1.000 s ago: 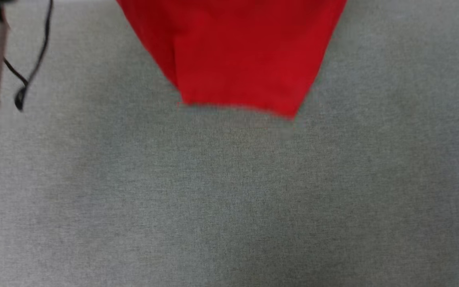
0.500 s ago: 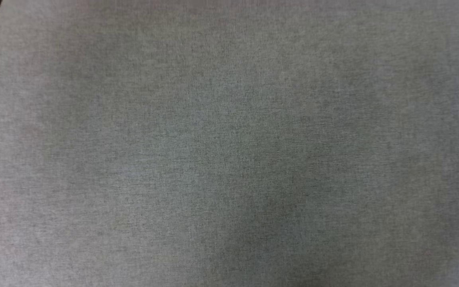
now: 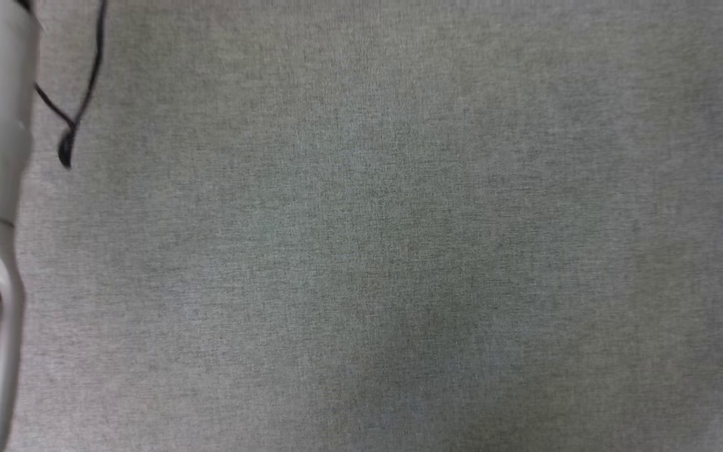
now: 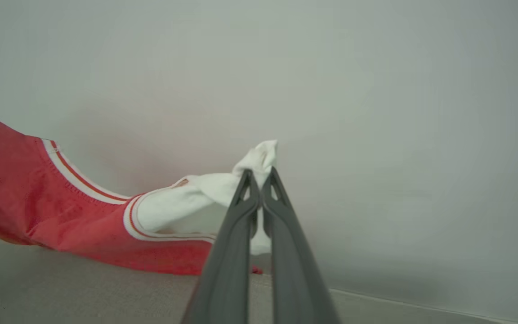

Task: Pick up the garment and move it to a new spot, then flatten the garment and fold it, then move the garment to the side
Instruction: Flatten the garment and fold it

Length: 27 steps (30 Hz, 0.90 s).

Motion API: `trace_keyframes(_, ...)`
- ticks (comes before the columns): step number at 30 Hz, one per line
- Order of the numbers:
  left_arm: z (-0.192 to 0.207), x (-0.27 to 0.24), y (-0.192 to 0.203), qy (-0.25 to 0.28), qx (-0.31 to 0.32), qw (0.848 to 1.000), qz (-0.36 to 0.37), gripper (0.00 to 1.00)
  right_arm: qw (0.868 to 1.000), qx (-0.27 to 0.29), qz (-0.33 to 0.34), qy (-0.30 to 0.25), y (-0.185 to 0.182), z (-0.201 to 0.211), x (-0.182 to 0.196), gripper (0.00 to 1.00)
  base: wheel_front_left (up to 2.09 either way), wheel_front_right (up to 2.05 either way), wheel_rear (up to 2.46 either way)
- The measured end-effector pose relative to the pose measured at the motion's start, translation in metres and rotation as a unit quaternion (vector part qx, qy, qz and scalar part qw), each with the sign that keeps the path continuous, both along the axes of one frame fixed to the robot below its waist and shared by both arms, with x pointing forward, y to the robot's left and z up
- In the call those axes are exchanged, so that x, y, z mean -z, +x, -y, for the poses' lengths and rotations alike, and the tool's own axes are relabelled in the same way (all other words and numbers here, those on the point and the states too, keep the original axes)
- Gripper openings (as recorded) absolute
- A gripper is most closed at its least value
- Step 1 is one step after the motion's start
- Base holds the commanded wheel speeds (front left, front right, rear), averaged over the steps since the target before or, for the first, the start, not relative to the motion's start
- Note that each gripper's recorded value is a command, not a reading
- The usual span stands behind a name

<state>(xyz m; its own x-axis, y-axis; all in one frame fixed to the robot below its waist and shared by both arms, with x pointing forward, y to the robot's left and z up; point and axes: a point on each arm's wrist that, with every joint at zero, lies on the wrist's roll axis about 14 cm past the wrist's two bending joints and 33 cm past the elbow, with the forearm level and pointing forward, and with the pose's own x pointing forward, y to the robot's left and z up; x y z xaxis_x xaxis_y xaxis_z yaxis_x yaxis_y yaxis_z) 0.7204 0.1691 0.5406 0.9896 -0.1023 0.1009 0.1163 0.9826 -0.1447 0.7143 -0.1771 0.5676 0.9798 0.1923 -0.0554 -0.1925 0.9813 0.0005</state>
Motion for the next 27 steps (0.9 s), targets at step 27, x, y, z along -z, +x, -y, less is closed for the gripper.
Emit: trace_keyframes(27, -0.017, 0.09, -0.302, -0.051, -0.044, 0.99, -0.121, 0.0, 0.984, 0.011, -0.158, 0.08, -0.285, 0.027, 0.127, 0.0, 0.0, 0.0, 0.0)
